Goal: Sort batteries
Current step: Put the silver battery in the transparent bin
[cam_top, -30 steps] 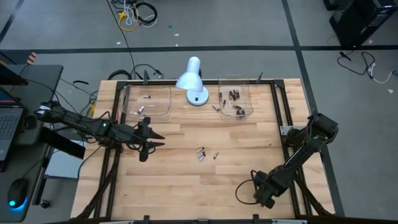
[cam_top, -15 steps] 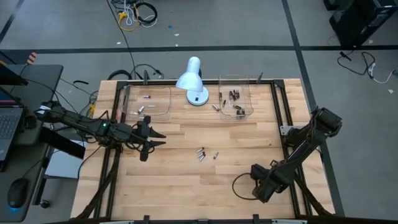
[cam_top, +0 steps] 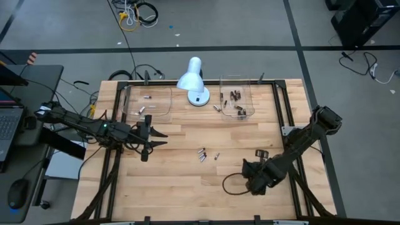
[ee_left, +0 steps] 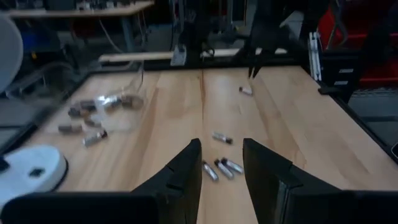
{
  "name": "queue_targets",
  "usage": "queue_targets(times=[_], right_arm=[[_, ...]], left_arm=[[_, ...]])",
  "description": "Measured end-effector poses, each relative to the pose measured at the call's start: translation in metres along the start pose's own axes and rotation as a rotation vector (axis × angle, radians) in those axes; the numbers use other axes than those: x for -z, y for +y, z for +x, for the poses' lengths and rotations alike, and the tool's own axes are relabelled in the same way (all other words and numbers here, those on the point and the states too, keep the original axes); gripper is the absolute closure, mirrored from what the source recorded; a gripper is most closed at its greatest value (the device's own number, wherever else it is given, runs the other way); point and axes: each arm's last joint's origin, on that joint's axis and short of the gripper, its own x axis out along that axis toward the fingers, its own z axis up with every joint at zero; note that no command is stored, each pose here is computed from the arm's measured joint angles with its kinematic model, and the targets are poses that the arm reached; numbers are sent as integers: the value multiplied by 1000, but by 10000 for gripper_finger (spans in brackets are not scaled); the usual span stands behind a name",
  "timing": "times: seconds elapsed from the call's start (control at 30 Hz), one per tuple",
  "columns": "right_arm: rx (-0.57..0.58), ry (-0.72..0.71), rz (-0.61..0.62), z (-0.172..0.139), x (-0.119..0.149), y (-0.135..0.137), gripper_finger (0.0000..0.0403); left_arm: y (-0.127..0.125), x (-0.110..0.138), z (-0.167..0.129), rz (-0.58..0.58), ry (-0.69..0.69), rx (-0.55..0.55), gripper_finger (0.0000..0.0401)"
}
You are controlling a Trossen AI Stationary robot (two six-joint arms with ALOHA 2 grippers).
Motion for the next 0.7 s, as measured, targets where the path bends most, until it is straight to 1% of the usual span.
queue_targets(times=[0.1,0.13,0.2,0.33,0.43,0.5,0.7], right_arm=[[2,0,-154,3,-6,-4,351],[13,-2,-187,4,-7,-5,340],[33,0,-219,8,-10,-10,318],[74,53,-291,18,-8,-21,278],[51,60,-318,28,-10,-26,256],[23,70,-329,36,-11,-30,248],[3,50,-329,52,-17,-42,247]], left_arm=[[0,-1,0,27,-10,1,286],[0,-1,0,40,-7,1,286],[0,0,0,52,-3,1,286],[0,0,0,77,-3,2,286],[0,0,0,101,-4,3,286],[0,0,0,106,-4,3,286],[0,0,0,108,-3,3,286]])
